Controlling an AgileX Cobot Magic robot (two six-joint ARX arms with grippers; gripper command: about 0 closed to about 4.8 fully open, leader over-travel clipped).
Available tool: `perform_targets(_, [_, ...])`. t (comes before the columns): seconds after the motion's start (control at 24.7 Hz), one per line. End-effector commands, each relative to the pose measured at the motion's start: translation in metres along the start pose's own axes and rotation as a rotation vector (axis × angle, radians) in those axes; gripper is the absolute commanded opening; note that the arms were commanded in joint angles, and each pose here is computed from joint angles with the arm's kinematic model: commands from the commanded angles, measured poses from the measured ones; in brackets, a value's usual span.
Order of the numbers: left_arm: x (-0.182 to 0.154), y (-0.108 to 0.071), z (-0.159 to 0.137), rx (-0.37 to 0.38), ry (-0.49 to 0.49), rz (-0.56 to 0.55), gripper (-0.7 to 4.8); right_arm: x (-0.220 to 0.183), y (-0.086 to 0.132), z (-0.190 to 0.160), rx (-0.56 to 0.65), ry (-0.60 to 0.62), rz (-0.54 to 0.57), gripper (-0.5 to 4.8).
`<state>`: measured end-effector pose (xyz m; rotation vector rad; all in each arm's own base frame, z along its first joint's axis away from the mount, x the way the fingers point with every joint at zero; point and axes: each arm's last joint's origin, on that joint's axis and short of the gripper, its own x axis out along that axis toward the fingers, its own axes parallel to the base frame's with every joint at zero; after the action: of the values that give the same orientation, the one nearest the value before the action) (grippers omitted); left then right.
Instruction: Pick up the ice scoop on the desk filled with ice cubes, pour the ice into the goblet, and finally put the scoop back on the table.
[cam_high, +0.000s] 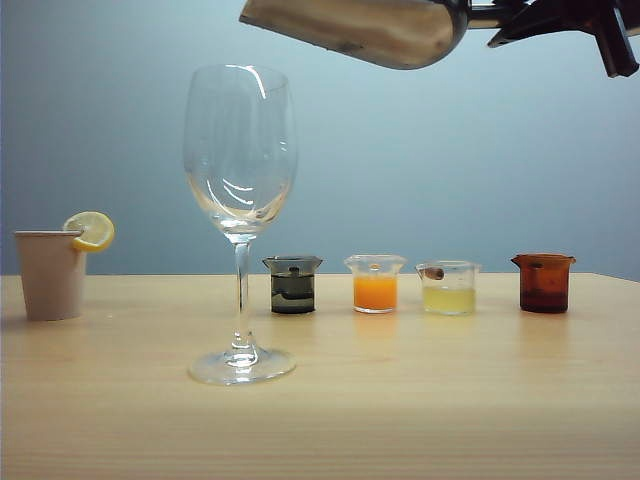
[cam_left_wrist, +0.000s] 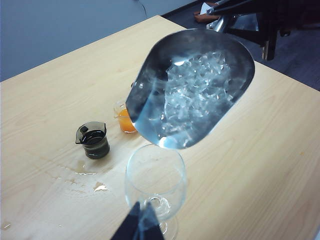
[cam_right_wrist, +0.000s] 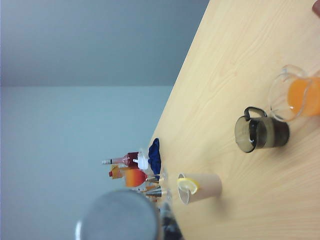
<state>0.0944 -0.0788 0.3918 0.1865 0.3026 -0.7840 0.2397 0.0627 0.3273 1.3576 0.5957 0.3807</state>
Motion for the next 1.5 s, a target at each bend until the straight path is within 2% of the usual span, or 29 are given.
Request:
perform_targets(0.04, [-0.0017,-0.0001,0.002,0.001,-0.014,-0.005,-0.05,-0.0021,0.0076,0.001,-0.016,-0.021,0.041,-0.05])
perform_targets(1.5, [-0.0017,-0.0001,0.002,0.002,-0.014,-0.005,-0.05,0.0014,0.0085,-0.0052,-0.11,-0.053,0.032,-0.05])
